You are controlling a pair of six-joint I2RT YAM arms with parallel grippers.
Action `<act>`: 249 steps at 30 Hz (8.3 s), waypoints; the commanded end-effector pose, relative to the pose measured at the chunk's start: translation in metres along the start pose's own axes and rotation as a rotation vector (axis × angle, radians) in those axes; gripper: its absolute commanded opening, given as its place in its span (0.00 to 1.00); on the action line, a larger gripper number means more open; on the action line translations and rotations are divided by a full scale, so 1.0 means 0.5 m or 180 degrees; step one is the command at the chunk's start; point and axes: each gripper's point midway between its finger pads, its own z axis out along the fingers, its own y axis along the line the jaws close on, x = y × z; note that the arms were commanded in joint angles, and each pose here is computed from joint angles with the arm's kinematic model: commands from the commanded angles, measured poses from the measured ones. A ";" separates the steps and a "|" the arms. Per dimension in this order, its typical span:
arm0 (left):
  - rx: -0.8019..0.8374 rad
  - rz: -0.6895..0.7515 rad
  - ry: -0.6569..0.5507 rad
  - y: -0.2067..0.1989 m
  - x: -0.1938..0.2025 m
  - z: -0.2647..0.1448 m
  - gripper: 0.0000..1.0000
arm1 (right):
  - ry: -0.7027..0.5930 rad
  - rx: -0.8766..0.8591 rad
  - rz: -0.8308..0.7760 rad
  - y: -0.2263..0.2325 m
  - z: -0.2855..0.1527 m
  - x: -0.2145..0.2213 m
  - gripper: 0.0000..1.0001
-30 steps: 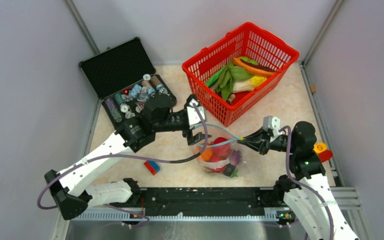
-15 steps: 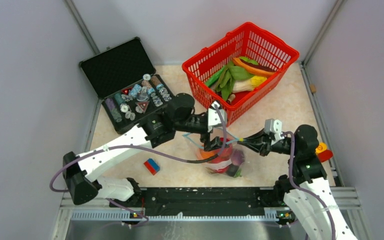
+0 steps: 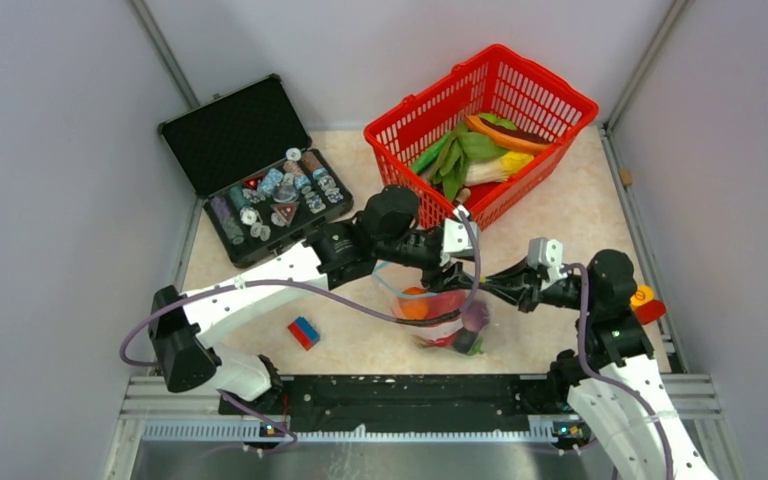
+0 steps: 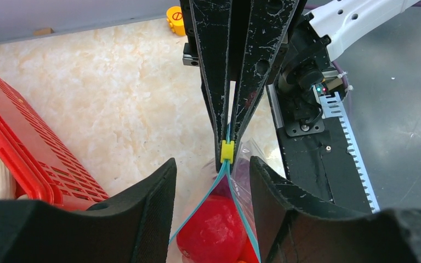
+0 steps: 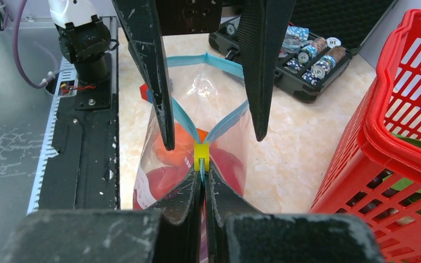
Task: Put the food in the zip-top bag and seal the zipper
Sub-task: Zip the zipper food storage bag at the center of the board.
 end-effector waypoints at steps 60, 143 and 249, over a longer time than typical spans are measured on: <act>0.0014 -0.0053 0.0307 -0.001 -0.002 0.006 0.00 | 0.0541 0.0043 -0.0147 -0.020 0.002 -0.016 0.11; 0.0034 -0.0179 0.0270 -0.029 0.022 -0.009 0.00 | 0.0619 -0.0049 0.0002 -0.010 0.024 0.012 0.26; -0.1019 -0.0201 0.0443 -0.031 0.112 -0.197 0.00 | 0.0430 0.0235 -0.0117 -0.024 0.020 -0.051 0.51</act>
